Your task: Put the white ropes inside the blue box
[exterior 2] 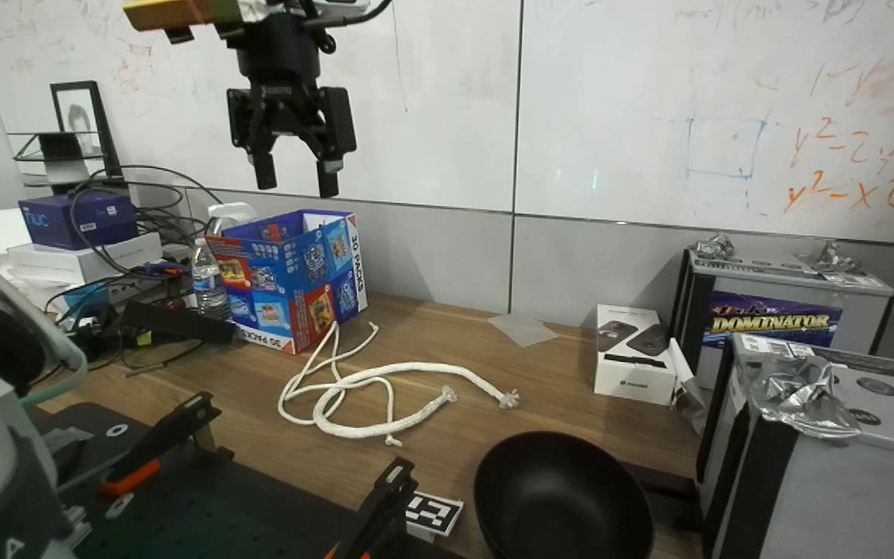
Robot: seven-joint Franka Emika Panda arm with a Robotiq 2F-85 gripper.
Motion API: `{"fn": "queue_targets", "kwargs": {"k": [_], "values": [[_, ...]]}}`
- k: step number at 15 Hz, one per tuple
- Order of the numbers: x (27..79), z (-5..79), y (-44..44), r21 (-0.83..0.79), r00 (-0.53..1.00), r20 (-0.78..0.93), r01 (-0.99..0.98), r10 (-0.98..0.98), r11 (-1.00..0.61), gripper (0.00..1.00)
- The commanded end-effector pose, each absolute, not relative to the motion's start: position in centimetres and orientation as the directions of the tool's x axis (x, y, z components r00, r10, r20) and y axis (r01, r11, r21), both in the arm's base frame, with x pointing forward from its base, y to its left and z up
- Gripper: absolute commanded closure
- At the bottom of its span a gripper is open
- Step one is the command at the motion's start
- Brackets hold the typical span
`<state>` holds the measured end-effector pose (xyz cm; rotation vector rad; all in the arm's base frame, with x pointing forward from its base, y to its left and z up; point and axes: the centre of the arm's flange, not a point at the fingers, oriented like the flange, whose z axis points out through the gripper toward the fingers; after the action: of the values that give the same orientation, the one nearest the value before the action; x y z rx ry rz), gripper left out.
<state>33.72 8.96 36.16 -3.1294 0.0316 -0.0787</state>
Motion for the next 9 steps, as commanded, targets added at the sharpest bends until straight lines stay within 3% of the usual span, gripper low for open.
{"fn": "queue_targets", "kwargs": {"k": [1, 9], "values": [[32.8, 28.8, 9.8, -0.003, 0.998, 0.066, 0.012, 0.012, -1.000, 0.00], [32.8, 17.4, 12.2, 0.017, 0.997, 0.032, 0.072, 0.072, -0.997, 0.00]]}}
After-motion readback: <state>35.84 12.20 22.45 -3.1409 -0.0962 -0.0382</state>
